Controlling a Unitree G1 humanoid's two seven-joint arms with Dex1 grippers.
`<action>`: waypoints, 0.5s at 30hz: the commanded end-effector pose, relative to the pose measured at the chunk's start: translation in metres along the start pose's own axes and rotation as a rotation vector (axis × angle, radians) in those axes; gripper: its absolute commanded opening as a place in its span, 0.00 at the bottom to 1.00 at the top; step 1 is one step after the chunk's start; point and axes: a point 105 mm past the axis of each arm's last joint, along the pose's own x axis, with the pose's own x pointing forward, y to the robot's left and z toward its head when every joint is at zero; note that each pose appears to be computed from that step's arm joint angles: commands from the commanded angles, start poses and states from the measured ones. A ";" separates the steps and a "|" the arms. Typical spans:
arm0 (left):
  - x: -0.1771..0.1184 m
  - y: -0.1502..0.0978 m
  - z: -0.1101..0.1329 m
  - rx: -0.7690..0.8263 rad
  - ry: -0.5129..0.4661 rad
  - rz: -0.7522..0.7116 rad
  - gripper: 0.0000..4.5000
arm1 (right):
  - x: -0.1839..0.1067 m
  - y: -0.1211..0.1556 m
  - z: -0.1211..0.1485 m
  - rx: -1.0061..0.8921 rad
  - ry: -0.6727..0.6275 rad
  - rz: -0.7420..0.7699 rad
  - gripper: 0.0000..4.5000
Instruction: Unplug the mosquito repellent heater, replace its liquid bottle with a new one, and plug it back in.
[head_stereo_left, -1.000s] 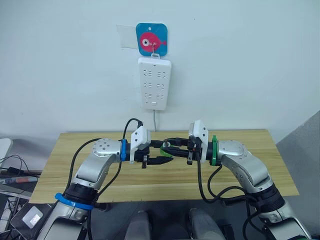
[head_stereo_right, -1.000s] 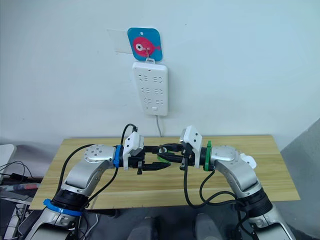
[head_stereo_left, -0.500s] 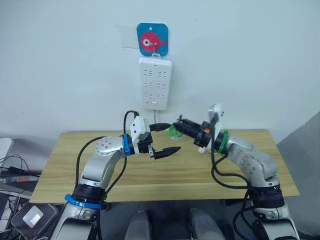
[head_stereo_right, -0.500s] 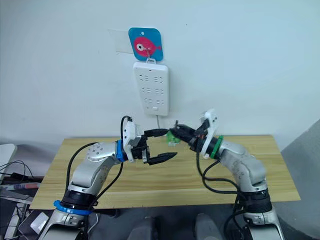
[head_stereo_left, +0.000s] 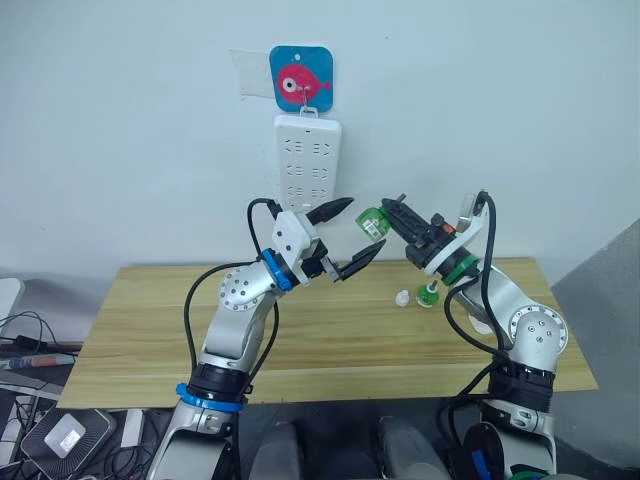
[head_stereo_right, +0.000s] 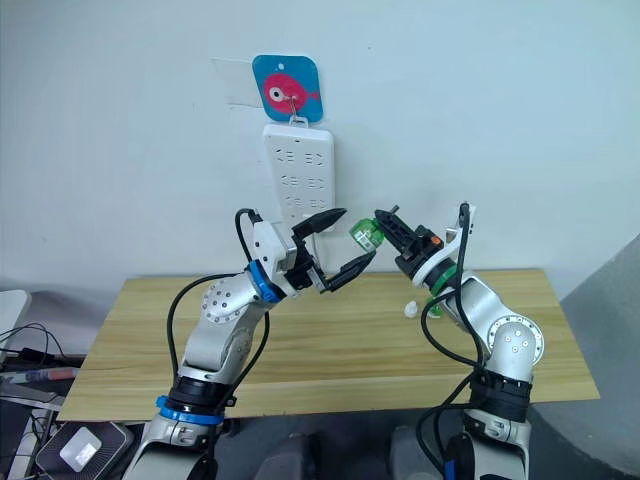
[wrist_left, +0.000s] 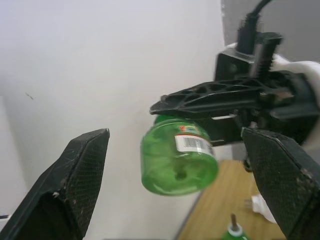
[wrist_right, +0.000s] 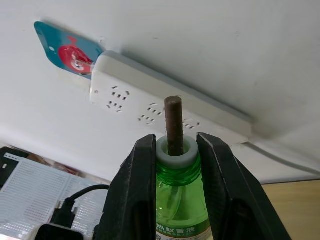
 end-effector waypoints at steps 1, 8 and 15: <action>0.008 0.001 0.008 0.023 -0.037 0.021 1.00 | 0.000 0.022 0.000 -0.015 -0.005 0.071 0.19; 0.015 -0.003 0.008 0.009 -0.055 0.029 1.00 | 0.002 0.028 -0.001 -0.013 0.010 0.083 0.19; 0.015 -0.004 0.007 -0.007 -0.057 0.038 0.51 | 0.003 0.031 0.000 -0.007 0.010 0.091 0.19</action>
